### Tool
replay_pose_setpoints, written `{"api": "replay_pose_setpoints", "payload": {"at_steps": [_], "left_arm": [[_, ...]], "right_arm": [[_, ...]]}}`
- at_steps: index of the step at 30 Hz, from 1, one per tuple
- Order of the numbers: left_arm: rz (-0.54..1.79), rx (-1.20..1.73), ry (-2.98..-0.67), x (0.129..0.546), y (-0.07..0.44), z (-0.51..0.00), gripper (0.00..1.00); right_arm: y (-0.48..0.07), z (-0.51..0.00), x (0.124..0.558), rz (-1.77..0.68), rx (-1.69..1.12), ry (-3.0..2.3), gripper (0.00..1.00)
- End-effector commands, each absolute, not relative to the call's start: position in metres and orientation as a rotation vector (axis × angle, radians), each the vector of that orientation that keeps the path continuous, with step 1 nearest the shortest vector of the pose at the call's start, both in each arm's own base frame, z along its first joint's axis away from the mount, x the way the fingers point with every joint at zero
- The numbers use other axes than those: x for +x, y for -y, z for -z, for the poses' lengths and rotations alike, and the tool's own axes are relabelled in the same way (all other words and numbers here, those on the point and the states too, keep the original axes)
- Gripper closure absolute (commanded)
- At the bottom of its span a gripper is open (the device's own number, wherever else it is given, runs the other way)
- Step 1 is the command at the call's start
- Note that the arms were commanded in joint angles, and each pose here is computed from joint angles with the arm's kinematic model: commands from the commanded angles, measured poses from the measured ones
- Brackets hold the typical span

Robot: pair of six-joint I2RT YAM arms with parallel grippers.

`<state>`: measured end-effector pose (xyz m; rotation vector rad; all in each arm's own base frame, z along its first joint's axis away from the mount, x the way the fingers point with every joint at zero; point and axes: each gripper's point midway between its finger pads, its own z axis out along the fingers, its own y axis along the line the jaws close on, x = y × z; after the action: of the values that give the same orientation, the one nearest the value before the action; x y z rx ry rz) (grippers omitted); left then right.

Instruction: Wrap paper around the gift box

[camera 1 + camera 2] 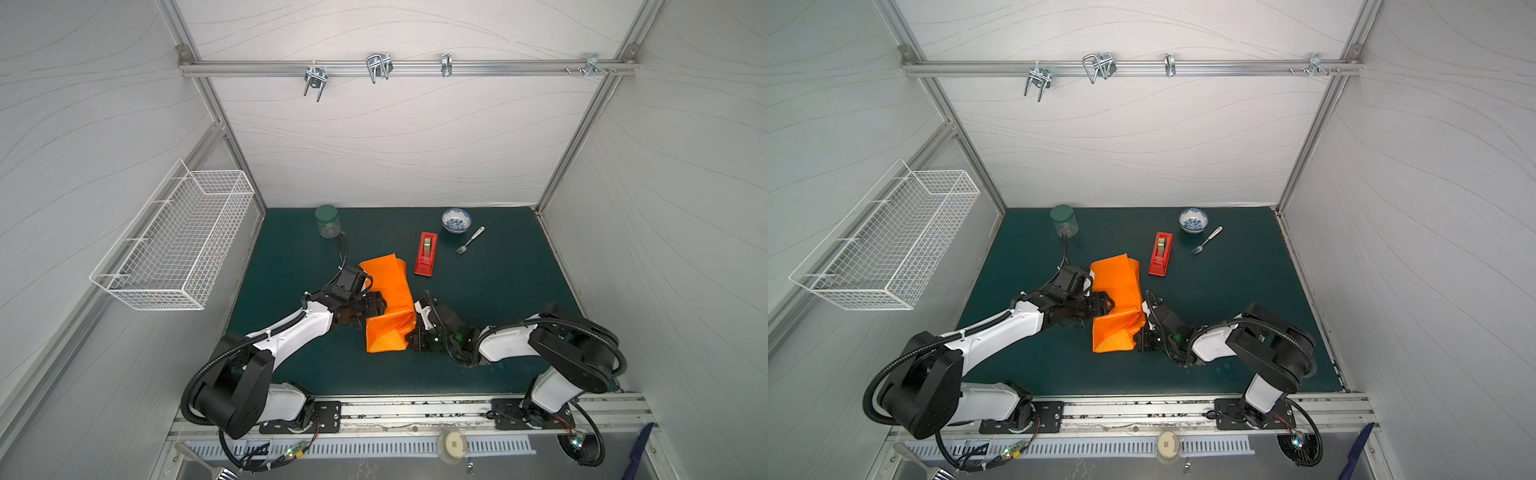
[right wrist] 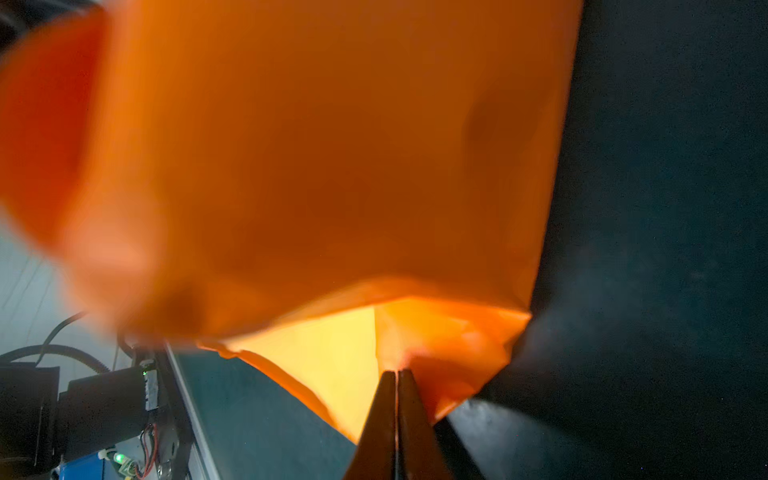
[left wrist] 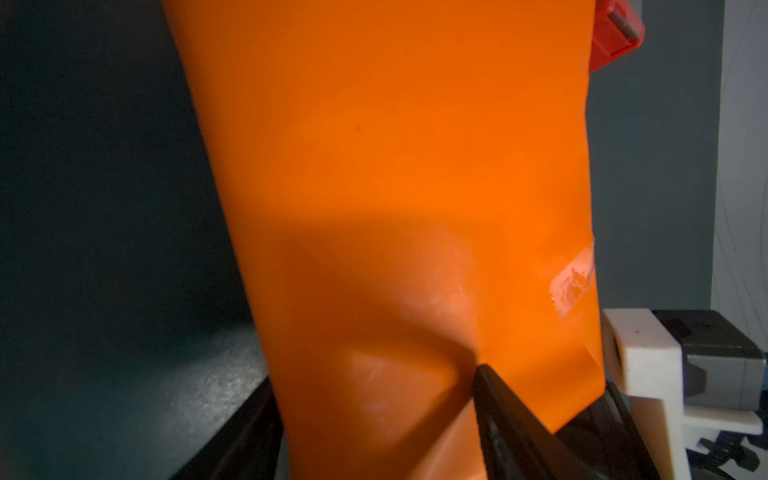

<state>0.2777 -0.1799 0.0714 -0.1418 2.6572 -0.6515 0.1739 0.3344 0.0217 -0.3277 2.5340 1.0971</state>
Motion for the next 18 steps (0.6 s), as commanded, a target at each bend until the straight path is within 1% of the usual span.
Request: {"api": "replay_pose_setpoints", "payload": {"at_steps": [1, 18], "left_arm": [[0.555, -0.139, -2.782, 0.255, 0.166, -0.044, 0.29], [0.562, -0.137, -2.779, 0.256, 0.167, -0.045, 0.29]], "right_arm": [[-0.328, -0.015, 0.165, -1.122, -0.287, -2.595, 0.92], [-0.323, -0.011, 0.2, -1.32, -0.07, -2.598, 0.93]]}}
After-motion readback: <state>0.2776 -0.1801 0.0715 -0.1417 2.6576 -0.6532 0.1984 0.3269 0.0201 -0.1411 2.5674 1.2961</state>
